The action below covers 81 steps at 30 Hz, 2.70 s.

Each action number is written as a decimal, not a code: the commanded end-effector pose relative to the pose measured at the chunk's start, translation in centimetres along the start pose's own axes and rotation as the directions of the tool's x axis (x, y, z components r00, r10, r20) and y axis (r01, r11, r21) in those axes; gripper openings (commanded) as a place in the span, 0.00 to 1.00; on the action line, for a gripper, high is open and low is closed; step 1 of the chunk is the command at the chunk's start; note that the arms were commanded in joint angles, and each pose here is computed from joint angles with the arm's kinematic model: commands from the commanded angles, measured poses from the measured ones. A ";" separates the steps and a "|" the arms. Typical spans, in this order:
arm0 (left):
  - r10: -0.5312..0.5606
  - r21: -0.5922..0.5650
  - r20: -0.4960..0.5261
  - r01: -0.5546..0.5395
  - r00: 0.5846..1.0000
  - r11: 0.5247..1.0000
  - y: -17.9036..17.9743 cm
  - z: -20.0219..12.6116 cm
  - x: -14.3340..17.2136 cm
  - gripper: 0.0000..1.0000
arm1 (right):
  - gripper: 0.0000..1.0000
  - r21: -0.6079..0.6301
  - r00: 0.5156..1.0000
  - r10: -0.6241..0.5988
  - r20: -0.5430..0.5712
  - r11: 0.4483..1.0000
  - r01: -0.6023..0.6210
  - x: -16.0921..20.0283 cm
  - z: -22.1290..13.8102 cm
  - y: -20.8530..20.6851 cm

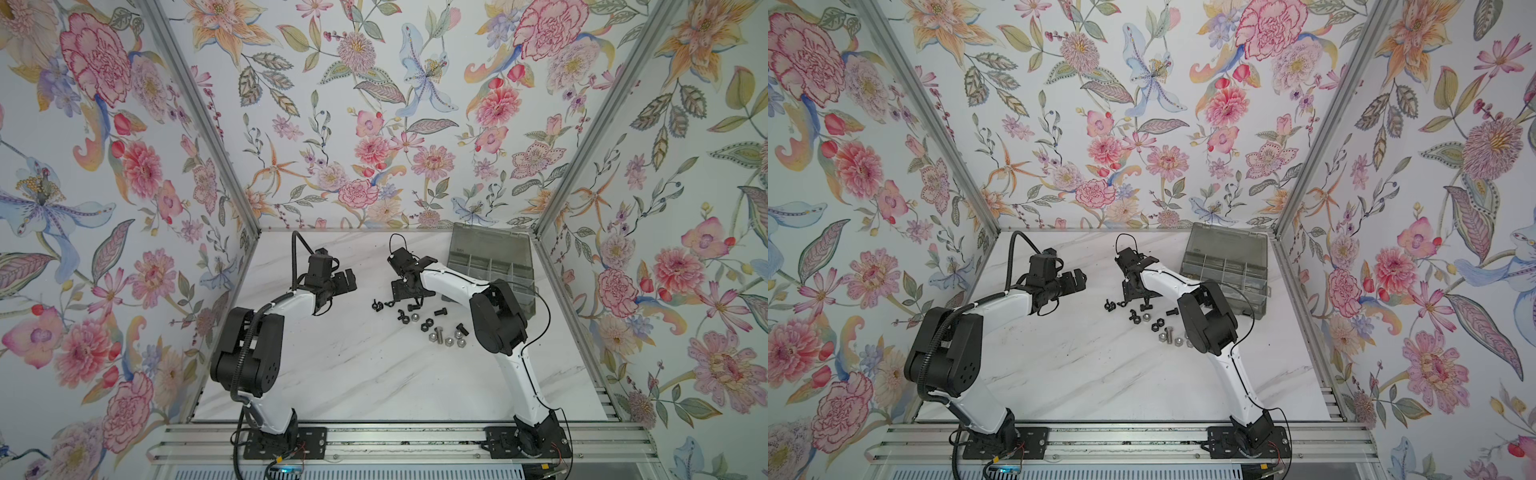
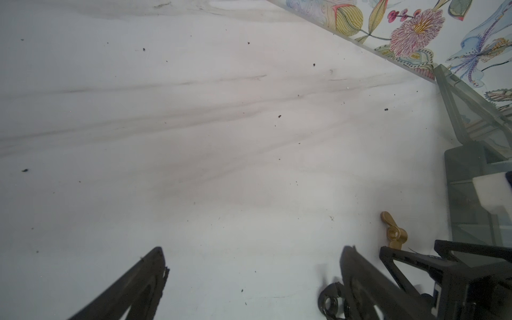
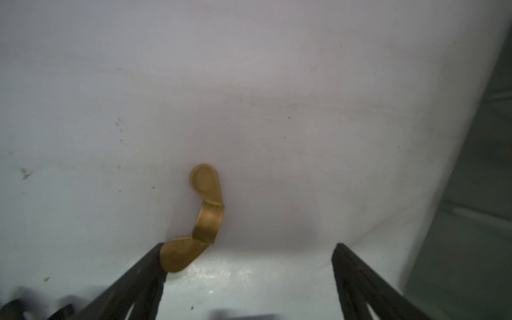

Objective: Sort the screws and nuts into containers
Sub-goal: Rotate the nut at the top-center of the table, then pick up the nut from the top-center of the table.

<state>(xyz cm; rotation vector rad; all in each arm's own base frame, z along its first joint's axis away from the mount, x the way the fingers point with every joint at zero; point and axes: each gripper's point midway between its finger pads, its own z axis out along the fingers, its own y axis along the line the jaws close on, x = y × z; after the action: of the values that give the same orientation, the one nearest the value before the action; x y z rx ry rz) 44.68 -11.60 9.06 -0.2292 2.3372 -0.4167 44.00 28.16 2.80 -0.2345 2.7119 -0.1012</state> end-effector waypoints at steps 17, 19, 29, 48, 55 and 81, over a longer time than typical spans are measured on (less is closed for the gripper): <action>0.012 0.002 -0.020 -0.012 1.000 1.000 0.0 0.1 0.8 0.99 | 0.82 -0.177 0.995 -0.039 -0.088 0.984 0.023 -0.7 0.8 1.5; 0.012 -0.001 -0.017 -0.013 1.000 1.000 0.0 -0.1 0.7 0.99 | 0.79 -0.173 0.994 -0.047 -0.098 0.984 0.029 -0.3 1.1 1.5; 0.009 -0.003 -0.020 -0.009 1.000 1.000 0.1 0.0 0.9 0.99 | 0.64 -0.151 0.990 -0.075 -0.118 0.987 0.057 0.9 2.0 1.7; 0.017 0.021 -0.038 -0.017 0.999 1.000 -0.6 0.6 1.4 0.99 | 0.39 -0.139 0.987 -0.110 -0.121 0.986 0.093 1.2 3.0 1.8; 0.023 0.027 -0.044 -0.022 0.999 0.999 -0.9 0.6 1.7 0.99 | 0.36 -0.146 0.985 -0.132 -0.112 0.983 0.115 0.9 3.2 2.1; 0.030 0.036 -0.050 -0.028 0.998 0.999 -1.4 1.0 1.8 0.99 | 0.00 -0.207 0.983 -0.173 -0.055 0.965 0.159 -0.9 1.4 1.9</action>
<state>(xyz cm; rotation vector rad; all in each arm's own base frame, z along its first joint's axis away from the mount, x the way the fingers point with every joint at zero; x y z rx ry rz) 44.25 -12.97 8.36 -0.1943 2.3610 -0.4412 45.77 30.94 2.48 -0.5112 2.7246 0.1102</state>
